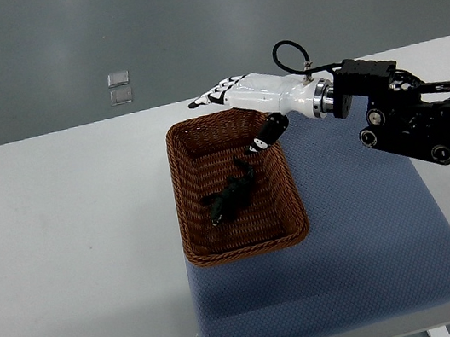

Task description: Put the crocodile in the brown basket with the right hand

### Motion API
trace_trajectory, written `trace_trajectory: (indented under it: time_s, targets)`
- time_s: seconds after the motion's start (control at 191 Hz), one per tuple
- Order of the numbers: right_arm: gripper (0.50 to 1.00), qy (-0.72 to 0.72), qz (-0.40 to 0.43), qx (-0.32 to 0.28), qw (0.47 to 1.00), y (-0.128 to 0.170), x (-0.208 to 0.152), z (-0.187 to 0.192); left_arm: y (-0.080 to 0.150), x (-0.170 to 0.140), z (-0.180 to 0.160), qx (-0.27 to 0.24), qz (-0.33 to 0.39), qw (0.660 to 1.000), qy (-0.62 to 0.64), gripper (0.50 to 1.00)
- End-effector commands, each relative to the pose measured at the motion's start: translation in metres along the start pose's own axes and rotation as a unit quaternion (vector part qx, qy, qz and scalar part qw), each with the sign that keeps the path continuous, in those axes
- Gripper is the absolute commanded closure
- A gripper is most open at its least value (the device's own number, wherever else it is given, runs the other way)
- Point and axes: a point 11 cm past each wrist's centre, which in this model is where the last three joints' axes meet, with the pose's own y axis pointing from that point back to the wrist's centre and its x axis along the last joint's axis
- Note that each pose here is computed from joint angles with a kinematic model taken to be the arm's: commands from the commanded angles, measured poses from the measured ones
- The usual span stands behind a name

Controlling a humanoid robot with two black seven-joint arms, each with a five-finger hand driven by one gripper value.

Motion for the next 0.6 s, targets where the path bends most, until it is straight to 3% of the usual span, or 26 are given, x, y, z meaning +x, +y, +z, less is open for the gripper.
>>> trace_trajectory:
  time_s: [0.0, 0.231, 0.467, 0.593]
  targets:
    - [0.572, -0.119, 0.027, -0.02, 0.992, 0.007, 0.019, 0.01, 0.0, 0.0, 0.0, 0.0, 0.0, 1.0, 0.0, 0.5]
    - [0.57, -0.394, 0.091, -0.082, 0.911, 0.034, 0.026, 0.064, 0.0, 0.0, 0.0, 0.0, 0.0, 1.0, 0.0, 0.5]
    - [0.572, -0.612, 0.134, -0.124, 0.77, 0.074, 0.002, 0.123, 0.0, 0.0, 0.0, 0.0, 0.0, 1.0, 0.0, 0.5]
    - [0.57, -0.693, 0.156, -0.112, 0.695, 0.095, -0.006, 0.143, 0.0, 0.0, 0.0, 0.0, 0.0, 1.0, 0.0, 0.5]
